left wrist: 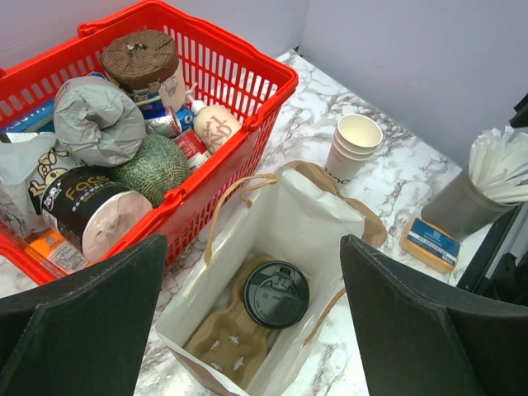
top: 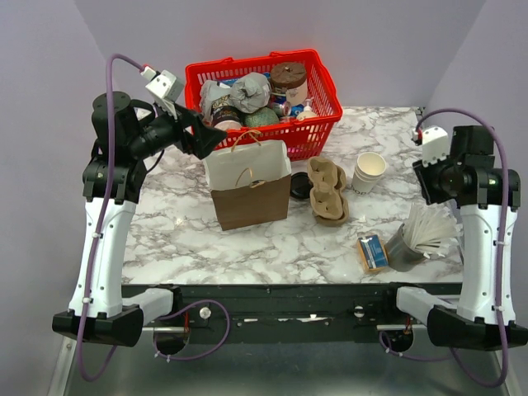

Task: Pack the takeout coffee

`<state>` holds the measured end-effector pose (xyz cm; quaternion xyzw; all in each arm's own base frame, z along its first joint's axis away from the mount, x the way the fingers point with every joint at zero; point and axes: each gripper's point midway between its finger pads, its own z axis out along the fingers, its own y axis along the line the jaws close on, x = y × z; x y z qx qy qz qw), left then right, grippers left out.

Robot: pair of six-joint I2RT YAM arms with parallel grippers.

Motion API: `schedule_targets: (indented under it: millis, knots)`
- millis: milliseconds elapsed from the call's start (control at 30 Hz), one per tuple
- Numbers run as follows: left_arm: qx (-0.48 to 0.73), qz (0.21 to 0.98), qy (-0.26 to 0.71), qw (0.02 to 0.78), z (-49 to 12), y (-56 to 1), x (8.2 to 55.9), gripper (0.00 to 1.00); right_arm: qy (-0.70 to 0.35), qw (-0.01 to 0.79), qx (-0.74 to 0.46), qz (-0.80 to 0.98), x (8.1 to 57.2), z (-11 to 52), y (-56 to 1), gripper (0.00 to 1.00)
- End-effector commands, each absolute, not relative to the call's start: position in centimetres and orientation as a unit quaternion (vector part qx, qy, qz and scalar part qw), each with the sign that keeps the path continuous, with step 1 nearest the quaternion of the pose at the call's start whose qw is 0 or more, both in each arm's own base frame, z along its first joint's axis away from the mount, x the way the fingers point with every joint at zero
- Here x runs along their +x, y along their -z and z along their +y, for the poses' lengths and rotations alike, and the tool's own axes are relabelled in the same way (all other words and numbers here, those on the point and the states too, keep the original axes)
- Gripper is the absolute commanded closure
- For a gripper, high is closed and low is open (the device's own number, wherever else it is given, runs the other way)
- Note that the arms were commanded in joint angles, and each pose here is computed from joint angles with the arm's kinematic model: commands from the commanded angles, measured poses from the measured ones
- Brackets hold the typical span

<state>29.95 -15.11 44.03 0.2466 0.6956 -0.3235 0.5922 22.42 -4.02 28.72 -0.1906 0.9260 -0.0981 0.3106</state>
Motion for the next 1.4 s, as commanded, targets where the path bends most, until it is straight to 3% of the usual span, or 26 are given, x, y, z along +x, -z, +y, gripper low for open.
schedule_targets:
  millis: [0, 833, 1100, 1200, 1333, 1367]
  knots:
    - [0.259, 0.681, 0.336, 0.597, -15.6, -44.7, 28.7, 0.07, 0.083, 0.251, -0.197, 0.944, 19.3, -4.9, -27.7, 0.61]
    - [0.254, 0.689, 0.334, 0.591, -15.5, -43.6, 28.9, 0.07, 0.050, 0.178, -0.229, 0.956, 19.1, -6.0, -22.8, 0.61]
    - [0.255, 0.692, 0.335, 0.587, -15.6, -43.2, 29.3, 0.06, 0.050, 0.163, -0.223, 0.960, 18.8, -6.1, -22.3, 0.66]
    - [0.254, 0.692, 0.337, 0.586, -15.6, -43.2, 29.5, 0.06, 0.054, 0.164, -0.221, 0.960, 18.9, -6.3, -22.7, 0.76]
    - [0.254, 0.692, 0.338, 0.585, -15.7, -43.2, 29.8, 0.07, 0.061, 0.171, -0.214, 0.960, 19.1, -6.4, -23.7, 0.99]
    - [0.254, 0.693, 0.338, 0.584, -15.7, -43.1, 29.9, 0.07, 0.068, 0.186, -0.212, 0.957, 19.4, -6.5, -24.7, 0.99]
